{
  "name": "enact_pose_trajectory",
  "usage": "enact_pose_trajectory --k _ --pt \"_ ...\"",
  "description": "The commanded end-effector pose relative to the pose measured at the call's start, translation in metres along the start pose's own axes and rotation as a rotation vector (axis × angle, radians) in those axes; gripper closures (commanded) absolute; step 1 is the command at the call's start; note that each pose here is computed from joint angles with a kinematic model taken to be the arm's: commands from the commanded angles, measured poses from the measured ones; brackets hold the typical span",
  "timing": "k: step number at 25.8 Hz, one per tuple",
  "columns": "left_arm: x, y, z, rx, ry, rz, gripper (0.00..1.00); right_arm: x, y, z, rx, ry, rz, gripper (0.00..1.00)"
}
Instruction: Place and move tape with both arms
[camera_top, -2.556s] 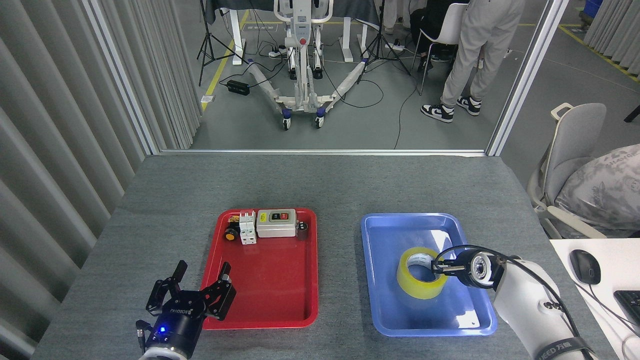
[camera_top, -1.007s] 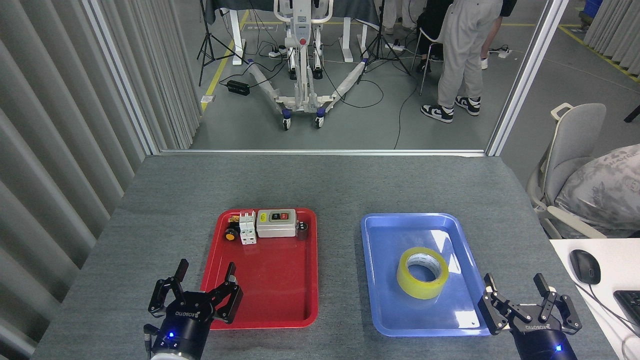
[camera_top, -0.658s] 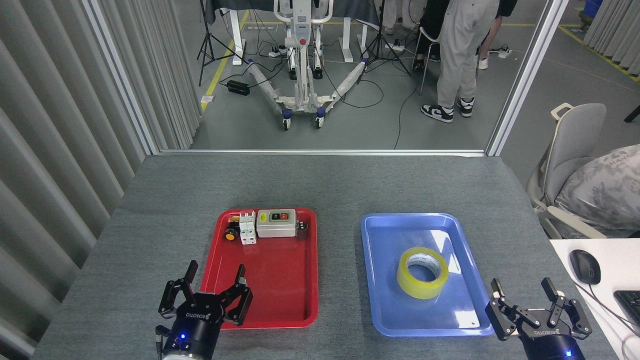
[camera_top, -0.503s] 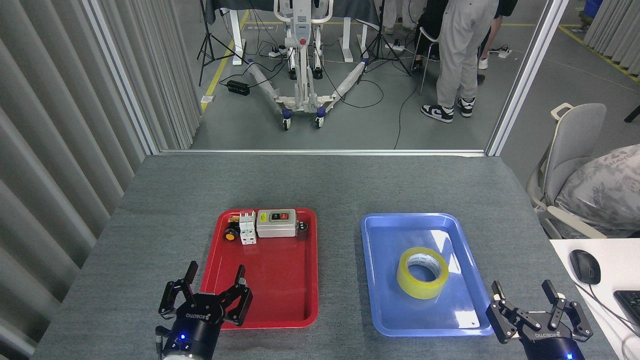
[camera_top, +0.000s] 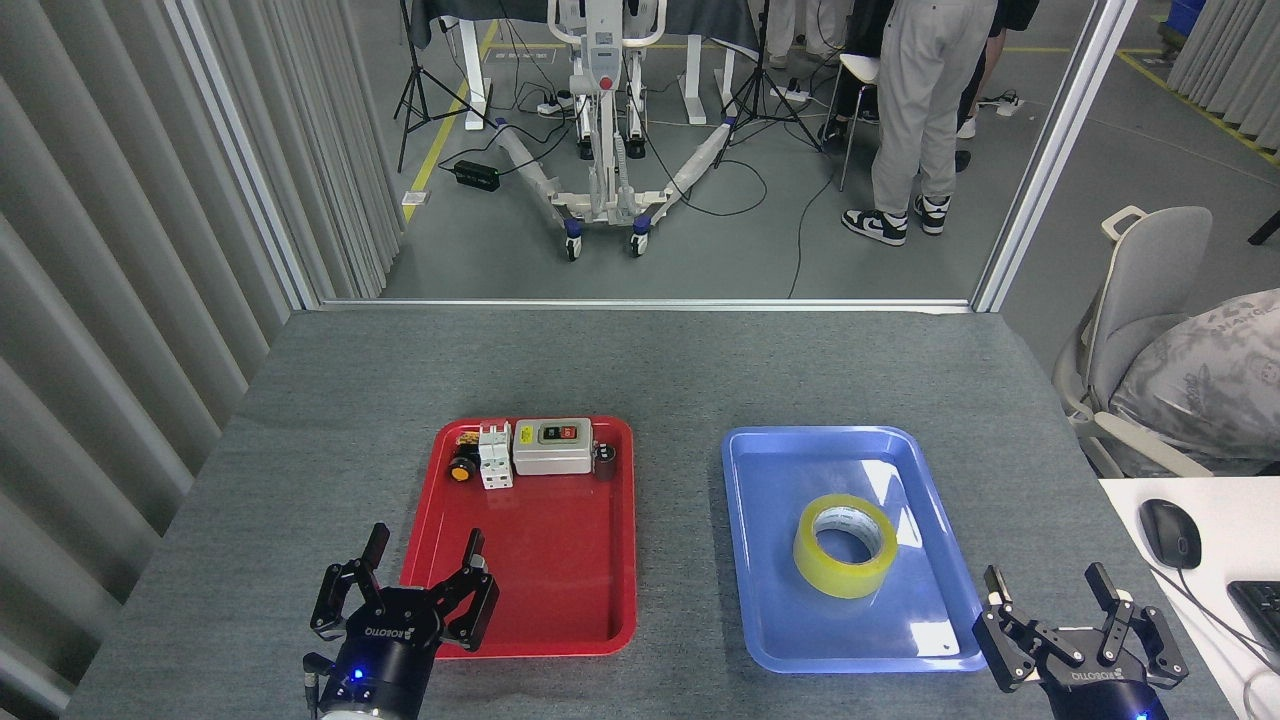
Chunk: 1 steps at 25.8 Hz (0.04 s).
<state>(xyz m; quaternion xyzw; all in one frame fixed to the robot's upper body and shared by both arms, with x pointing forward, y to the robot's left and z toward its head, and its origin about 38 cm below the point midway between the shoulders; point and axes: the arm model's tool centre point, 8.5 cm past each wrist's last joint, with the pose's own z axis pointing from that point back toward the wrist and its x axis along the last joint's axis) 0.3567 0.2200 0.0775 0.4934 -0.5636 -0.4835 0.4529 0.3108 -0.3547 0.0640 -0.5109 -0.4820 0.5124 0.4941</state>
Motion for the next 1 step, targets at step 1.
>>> enact_pose_trajectory --k 1 --pt "-0.0005 -0.0003 0.0005 0.000 0.000 0.010 0.01 -0.0003 -0.0004 -0.0002 -0.001 0.001 0.000 0.00"
